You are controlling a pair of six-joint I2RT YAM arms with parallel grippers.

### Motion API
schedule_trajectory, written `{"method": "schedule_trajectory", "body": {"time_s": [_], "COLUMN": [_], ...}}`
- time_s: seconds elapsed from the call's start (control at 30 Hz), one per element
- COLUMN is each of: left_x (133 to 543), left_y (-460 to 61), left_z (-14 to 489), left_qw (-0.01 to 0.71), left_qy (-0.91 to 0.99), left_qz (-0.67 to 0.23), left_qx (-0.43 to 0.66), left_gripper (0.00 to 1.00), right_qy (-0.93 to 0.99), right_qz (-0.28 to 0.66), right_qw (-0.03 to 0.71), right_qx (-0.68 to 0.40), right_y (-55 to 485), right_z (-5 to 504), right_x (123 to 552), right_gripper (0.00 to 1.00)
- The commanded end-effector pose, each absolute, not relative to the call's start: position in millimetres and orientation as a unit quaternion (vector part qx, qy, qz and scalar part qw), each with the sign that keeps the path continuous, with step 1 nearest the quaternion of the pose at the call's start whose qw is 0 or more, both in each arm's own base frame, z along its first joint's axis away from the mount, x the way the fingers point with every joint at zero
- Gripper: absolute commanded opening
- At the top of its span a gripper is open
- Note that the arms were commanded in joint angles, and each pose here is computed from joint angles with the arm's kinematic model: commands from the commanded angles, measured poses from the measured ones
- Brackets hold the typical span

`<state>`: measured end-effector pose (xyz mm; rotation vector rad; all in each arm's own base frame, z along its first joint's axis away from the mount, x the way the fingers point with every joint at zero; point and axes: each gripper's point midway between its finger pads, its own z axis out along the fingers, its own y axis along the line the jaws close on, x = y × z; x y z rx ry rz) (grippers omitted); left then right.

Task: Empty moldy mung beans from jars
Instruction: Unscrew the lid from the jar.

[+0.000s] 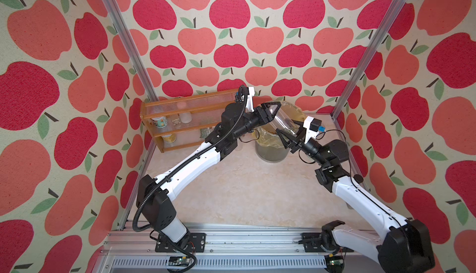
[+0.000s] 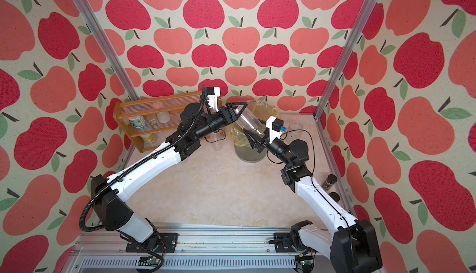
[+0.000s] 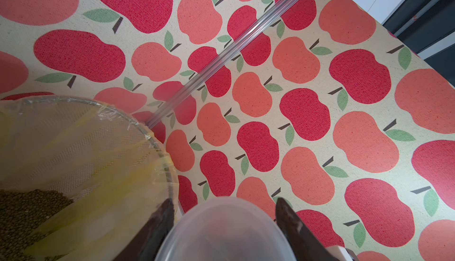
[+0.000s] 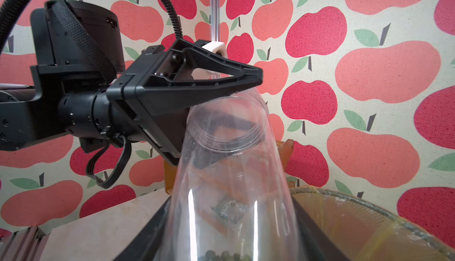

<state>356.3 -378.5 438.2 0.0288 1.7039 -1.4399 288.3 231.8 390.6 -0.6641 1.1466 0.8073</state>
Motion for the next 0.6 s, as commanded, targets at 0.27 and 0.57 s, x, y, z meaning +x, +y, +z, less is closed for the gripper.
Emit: {"method": "schedule_trajectory", "body": {"time_s": [0.27, 0.57], "left_x": [350, 333], "left_y": [-410, -400], "left_z": [408, 445], "left_qw": [0.411, 0.462], "left_qy": [0.744, 0.679], "left_qz": [-0.526, -0.570], "left_qx": [0.009, 0.036], "left_gripper": [0.71, 0.88], "right_qy": [0.478, 0.493], "right_qz": [0.293, 0.301], "right_qw": [0.753, 0.752], "right_qx": [-0.344, -0.316], "right_y": [226, 215], "right_z": [403, 403], "right_x": [265, 262], "right_gripper": [0.49, 0.48]}}
